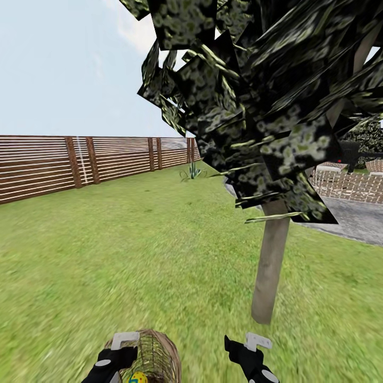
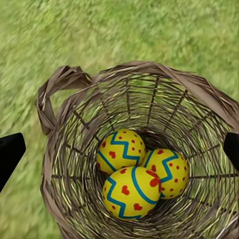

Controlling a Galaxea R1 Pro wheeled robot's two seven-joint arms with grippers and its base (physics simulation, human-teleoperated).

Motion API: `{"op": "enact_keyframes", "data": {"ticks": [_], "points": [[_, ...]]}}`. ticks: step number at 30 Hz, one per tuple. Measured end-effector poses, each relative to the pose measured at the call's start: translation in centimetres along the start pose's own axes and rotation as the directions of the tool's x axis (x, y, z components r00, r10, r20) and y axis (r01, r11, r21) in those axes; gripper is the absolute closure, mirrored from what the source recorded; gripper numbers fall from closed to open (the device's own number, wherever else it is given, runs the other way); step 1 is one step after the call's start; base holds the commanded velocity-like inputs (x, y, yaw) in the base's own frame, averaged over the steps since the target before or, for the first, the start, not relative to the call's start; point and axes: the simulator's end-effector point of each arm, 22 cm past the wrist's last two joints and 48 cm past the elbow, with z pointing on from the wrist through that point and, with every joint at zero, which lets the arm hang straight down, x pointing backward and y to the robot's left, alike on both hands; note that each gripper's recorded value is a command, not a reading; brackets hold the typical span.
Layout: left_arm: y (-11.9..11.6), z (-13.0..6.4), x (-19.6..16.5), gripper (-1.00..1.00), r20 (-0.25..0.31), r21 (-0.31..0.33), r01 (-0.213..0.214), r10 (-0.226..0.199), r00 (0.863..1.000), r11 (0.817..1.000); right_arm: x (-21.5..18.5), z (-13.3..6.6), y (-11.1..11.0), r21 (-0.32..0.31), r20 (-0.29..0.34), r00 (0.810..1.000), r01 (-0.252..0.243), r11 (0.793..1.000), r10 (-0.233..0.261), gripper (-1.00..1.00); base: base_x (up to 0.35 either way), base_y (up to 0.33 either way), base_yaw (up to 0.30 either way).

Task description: Take the three Easter eggs out of the wicker basket on the lawn in the garden, then place them on the lawn next to a single tree (choose any tree) so that all three eggs are next to the same tree and none are left in the basket.

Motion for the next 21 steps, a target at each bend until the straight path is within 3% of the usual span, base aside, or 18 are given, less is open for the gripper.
{"op": "enact_keyframes", "data": {"ticks": [13,21], "points": [[-0.1,1.5,1.6,-1.0,0.003,-0.002,0.0,0.0,1.0,1.0,2.0,1.2,-0.7,0.001,-0.002,1.0,0.0,1.0,0.0,-1.0,0.0,0.0,0.0],[0.0,1.5,1.5,-1.0,0.005,-0.004,0.001,-0.001,1.0,1.0,2.0,1.2,-0.7,0.002,-0.003,1.0,0.001,1.0,-0.001,-1.0,0.0,0.0,0.0]]}}
